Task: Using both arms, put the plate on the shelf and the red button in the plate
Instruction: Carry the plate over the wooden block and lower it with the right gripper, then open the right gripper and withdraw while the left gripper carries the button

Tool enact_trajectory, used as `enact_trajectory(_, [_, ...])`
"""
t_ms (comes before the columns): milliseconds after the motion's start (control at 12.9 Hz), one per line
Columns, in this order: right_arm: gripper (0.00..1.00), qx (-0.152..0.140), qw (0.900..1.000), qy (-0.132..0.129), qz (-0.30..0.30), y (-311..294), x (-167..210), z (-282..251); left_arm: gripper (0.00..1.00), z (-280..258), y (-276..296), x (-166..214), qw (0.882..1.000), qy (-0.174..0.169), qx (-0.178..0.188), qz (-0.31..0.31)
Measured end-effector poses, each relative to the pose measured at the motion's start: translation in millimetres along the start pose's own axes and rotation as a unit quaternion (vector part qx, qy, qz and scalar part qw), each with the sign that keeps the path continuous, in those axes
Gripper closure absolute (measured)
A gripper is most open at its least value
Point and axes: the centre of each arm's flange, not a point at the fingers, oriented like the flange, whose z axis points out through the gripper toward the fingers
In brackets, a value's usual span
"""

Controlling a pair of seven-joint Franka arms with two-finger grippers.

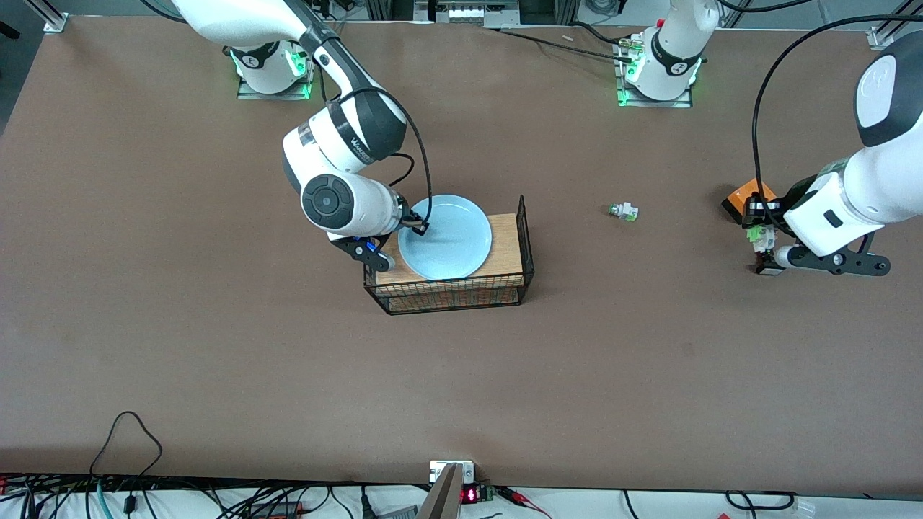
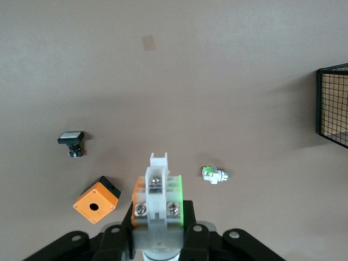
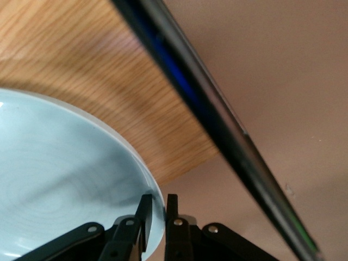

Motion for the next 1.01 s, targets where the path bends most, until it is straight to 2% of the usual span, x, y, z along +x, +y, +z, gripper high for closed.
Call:
enact_trajectory(155, [0.62,0.004,1.000,0.003,0.002,0,2,-2,0.66,-1,3,0,1.000,0.001,0.000,0.002])
enact_trajectory(233, [0.51,0.017,1.000,0.011,0.004,-3,4,-11,0.66,-1,5,0,1.000,0.002,-0.001,0.005])
enact_trajectory(466, [0.17,0.078,0.996,0.038,-0.002,-17,2,-73,0.66,-10,9,-2,1.000,0.009,0.000,0.008])
enact_trajectory(544, [0.06,0.103,0.994,0.038,-0.003,-20,-1,-95,0.66,-19,10,-6,1.000,0.014,0.000,0.008])
enact_trajectory(621, [0.00,0.126,0.992,0.029,-0.002,-22,-4,-114,0.66,-29,13,-13,1.000,0.018,0.000,0.010])
enact_trajectory(777, [0.00,0.154,0.988,0.027,-0.006,-23,-10,-141,0.66,-53,29,-33,0.999,0.027,0.003,0.024])
enact_trajectory(854, [0.00,0.155,0.987,0.028,-0.014,-20,-14,-152,0.66,-64,42,-43,0.999,0.033,0.004,0.034])
enact_trajectory(1010, [0.00,0.115,0.992,0.025,-0.053,0,-16,-169,0.66,-75,77,-56,0.997,0.042,0.007,0.059])
